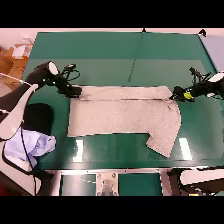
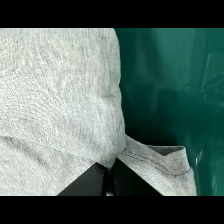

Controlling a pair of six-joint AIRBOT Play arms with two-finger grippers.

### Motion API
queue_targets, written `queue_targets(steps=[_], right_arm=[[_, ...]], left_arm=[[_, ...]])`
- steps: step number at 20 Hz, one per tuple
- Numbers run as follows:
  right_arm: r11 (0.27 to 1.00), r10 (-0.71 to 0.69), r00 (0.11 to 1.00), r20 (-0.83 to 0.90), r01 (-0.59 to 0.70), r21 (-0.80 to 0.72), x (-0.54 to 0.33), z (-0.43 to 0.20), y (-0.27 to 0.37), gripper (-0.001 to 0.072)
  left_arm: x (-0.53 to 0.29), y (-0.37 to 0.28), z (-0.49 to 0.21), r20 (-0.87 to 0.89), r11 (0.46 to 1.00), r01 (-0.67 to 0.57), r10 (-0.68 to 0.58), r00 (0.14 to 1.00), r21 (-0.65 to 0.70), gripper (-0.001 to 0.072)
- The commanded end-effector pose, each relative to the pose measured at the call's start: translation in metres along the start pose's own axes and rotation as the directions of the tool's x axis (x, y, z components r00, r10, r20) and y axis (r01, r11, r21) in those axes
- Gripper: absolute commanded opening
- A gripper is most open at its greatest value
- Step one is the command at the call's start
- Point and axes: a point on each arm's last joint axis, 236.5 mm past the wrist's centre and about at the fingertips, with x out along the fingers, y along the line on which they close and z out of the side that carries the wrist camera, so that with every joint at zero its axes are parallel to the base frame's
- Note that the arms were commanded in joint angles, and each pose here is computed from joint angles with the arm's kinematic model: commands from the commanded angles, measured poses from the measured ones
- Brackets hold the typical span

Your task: Fold the shirts.

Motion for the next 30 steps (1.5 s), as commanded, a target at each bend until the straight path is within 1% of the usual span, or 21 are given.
queue_targets(steps=[1, 4, 7, 11, 13, 14, 15, 16, 18, 20, 22, 23, 25, 27, 29, 30], right_arm=[[1.000, 0.003, 0.999, -0.050, -0.003, 0.007, -0.006, -0.009, 0.002, 0.0232], [0.993, -0.072, 0.991, -0.114, 0.082, 0.088, -0.037, -0.026, -0.022, 0.0233], [0.983, -0.086, 0.990, -0.113, 0.103, 0.151, -0.065, -0.055, -0.038, 0.0231], [0.943, -0.132, 0.991, -0.001, 0.126, 0.309, -0.081, -0.097, -0.072, 0.0229], [0.910, -0.143, 0.988, 0.055, 0.110, 0.400, -0.083, -0.111, -0.079, 0.0230], [0.902, -0.137, 0.987, 0.081, 0.090, 0.422, -0.082, -0.114, -0.078, 0.0230], [0.899, -0.123, 0.987, 0.103, 0.067, 0.433, -0.080, -0.115, -0.073, 0.0230], [0.896, -0.109, 0.988, 0.113, 0.049, 0.441, -0.078, -0.116, -0.069, 0.0230], [0.890, -0.075, 0.989, 0.124, 0.010, 0.456, -0.074, -0.116, -0.062, 0.0229], [0.886, -0.058, 0.989, 0.134, -0.011, 0.464, -0.072, -0.115, -0.058, 0.0230], [0.883, -0.049, 0.987, 0.152, -0.029, 0.469, -0.073, -0.110, -0.056, 0.0229], [0.883, -0.052, 0.986, 0.159, -0.028, 0.469, -0.073, -0.109, -0.057, 0.0229], [0.882, -0.061, 0.982, 0.179, -0.031, 0.470, -0.074, -0.104, -0.059, 0.0229], [0.880, -0.070, 0.975, 0.209, -0.038, 0.474, -0.075, -0.097, -0.061, 0.0229], [0.877, -0.074, 0.968, 0.240, -0.052, 0.478, -0.077, -0.090, -0.062, 0.0229], [0.876, -0.075, 0.965, 0.251, -0.057, 0.479, -0.078, -0.087, -0.062, 0.0229]], left_arm=[[-0.011, -0.003, -0.016, -0.087, 1.000, 0.001, -0.002, 0.996, -0.012, 0.0612], [-0.049, 0.002, -0.037, -0.205, 0.997, -0.071, 0.062, 0.977, -0.037, 0.0612], [-0.069, -0.005, -0.068, -0.268, 0.991, -0.093, 0.063, 0.961, -0.100, 0.0611], [-0.074, -0.014, -0.147, -0.318, 0.972, -0.123, 0.054, 0.947, -0.200, 0.0611], [-0.070, -0.017, -0.188, -0.283, 0.949, -0.141, 0.058, 0.957, -0.281, 0.0611], [-0.067, -0.020, -0.202, -0.239, 0.933, -0.132, 0.052, 0.970, -0.335, 0.0612], [-0.062, -0.028, -0.213, -0.180, 0.914, -0.096, 0.026, 0.983, -0.393, 0.0612], [-0.056, -0.037, -0.218, -0.114, 0.897, -0.042, -0.009, 0.993, -0.441, 0.0613], [-0.042, -0.059, -0.224, 0.013, 0.840, 0.096, -0.105, 0.994, -0.533, 0.0613], [-0.024, -0.071, -0.228, 0.095, 0.763, 0.198, -0.178, 0.979, -0.615, 0.0613], [-0.010, -0.070, -0.223, 0.172, 0.684, 0.256, -0.190, 0.966, -0.683, 0.0612], [-0.006, -0.065, -0.216, 0.224, 0.648, 0.285, -0.177, 0.958, -0.706, 0.0612], [-0.004, -0.059, -0.203, 0.306, 0.602, 0.336, -0.155, 0.939, -0.724, 0.0612], [-0.005, -0.056, -0.195, 0.350, 0.553, 0.371, -0.148, 0.925, -0.746, 0.0611], [0.003, -0.064, -0.193, 0.347, 0.532, 0.384, -0.172, 0.922, -0.754, 0.0611], [0.012, -0.073, -0.194, 0.332, 0.535, 0.378, -0.183, 0.925, -0.756, 0.0610]])
